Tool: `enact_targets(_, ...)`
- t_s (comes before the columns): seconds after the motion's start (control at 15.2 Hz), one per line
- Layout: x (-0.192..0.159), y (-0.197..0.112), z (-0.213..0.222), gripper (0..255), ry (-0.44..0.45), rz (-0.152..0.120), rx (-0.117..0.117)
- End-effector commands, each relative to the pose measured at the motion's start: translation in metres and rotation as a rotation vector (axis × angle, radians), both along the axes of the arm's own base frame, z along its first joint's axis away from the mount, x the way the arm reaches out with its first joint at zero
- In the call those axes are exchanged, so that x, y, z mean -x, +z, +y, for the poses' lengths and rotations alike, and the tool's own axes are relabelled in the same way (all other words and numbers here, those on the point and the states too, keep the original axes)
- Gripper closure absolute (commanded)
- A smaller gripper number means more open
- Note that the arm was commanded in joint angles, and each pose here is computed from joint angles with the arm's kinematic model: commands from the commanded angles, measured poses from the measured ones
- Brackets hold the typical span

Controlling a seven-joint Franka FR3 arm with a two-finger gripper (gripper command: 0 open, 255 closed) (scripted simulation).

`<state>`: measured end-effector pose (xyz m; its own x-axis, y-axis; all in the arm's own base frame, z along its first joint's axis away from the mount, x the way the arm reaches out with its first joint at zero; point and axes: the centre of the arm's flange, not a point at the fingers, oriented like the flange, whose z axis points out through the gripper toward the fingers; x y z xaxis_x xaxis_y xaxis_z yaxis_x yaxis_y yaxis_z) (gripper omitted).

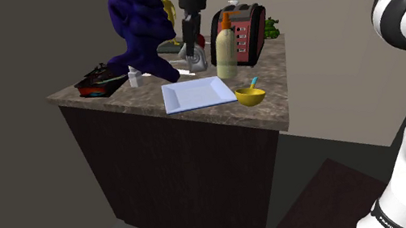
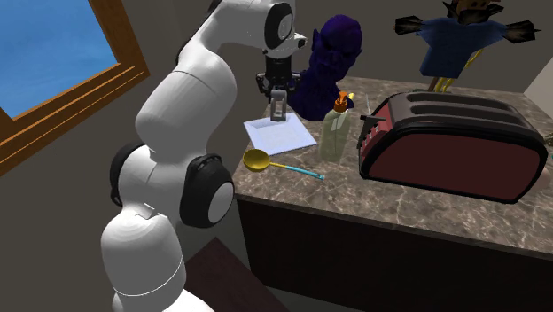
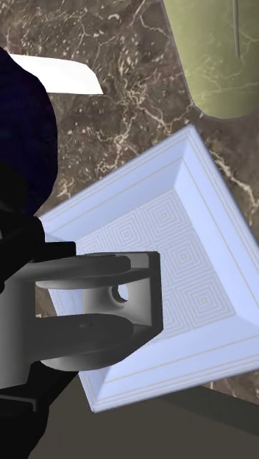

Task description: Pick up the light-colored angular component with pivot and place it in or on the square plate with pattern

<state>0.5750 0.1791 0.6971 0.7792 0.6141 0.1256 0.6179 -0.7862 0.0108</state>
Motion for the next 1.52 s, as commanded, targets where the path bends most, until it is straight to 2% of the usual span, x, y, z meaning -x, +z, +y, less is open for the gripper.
enact_targets(0.0, 0.000, -0.010, 0.001, 255, -0.001, -0.001, 0.000)
enact_targets(0.79, 0.000, -0.074, 0.001, 255, -0.001, -0.001, 0.000)
enact_targets(1.25, 0.000, -0.074, 0.001, 255, -0.001, -0.001, 0.000)
enact_targets(1.32, 0.000, -0.074, 0.001, 0, -0.001, -0.001, 0.000)
enact_targets(1.45, 0.000, -0.074, 0.001, 0, -0.001, -0.001, 0.000)
